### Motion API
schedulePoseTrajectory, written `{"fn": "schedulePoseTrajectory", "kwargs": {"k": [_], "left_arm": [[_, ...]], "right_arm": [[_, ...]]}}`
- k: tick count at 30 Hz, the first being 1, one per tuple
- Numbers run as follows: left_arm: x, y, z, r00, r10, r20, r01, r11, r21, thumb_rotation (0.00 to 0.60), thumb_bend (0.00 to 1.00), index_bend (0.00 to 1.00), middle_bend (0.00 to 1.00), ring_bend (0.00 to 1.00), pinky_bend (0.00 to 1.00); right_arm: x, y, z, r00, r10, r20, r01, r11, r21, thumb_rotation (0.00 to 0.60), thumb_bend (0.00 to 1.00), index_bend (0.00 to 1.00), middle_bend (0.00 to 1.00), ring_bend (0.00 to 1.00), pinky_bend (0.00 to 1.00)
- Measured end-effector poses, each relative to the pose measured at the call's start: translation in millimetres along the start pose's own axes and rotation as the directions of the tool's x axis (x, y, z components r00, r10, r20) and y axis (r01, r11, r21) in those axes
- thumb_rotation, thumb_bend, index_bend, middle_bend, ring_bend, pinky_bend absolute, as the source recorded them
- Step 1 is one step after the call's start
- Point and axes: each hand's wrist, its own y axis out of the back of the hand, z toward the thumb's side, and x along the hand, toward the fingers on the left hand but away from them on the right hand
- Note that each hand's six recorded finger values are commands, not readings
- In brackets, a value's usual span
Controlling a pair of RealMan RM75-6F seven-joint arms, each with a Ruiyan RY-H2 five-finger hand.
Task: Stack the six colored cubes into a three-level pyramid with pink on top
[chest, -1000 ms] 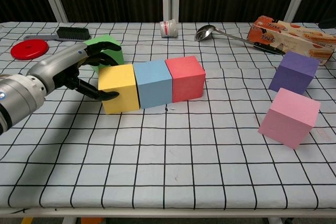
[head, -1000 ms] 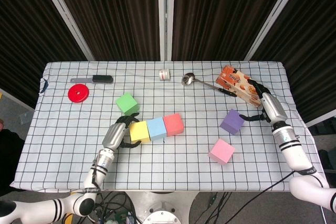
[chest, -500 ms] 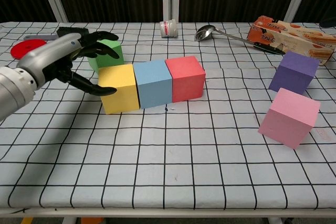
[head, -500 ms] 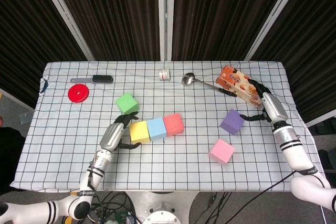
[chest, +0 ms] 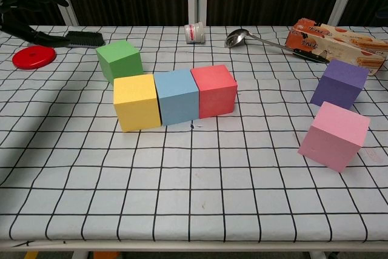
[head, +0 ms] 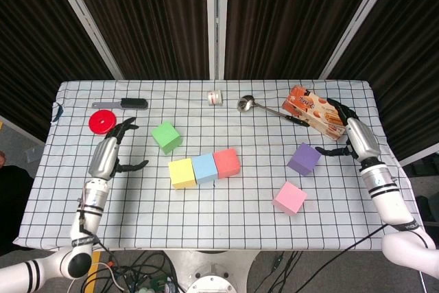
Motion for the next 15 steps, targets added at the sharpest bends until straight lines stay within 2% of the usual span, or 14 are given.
{"fn": "schedulePoseTrajectory", "kwargs": {"k": [7, 15], "left_arm": [[50.6, -17.7, 2.7, 0.997, -0.062, -0.045, 0.062, 0.998, -0.005, 0.600, 0.10, 0.09, 0.19, 0.09, 0.11], [83.9, -43.6, -2.4, 0.992, -0.082, -0.099, 0.085, 0.996, 0.022, 0.600, 0.09, 0.09, 0.19, 0.05, 0.09]], "right_arm": [[2.1, 16.1, 6.9, 1.000, -0.031, -0.004, 0.031, 0.999, 0.024, 0.600, 0.05, 0.00, 0.05, 0.00, 0.00], [3.5, 19.0, -2.4, 0.999, -0.033, 0.024, 0.032, 0.999, 0.017, 0.600, 0.05, 0.00, 0.04, 0.00, 0.00]]}}
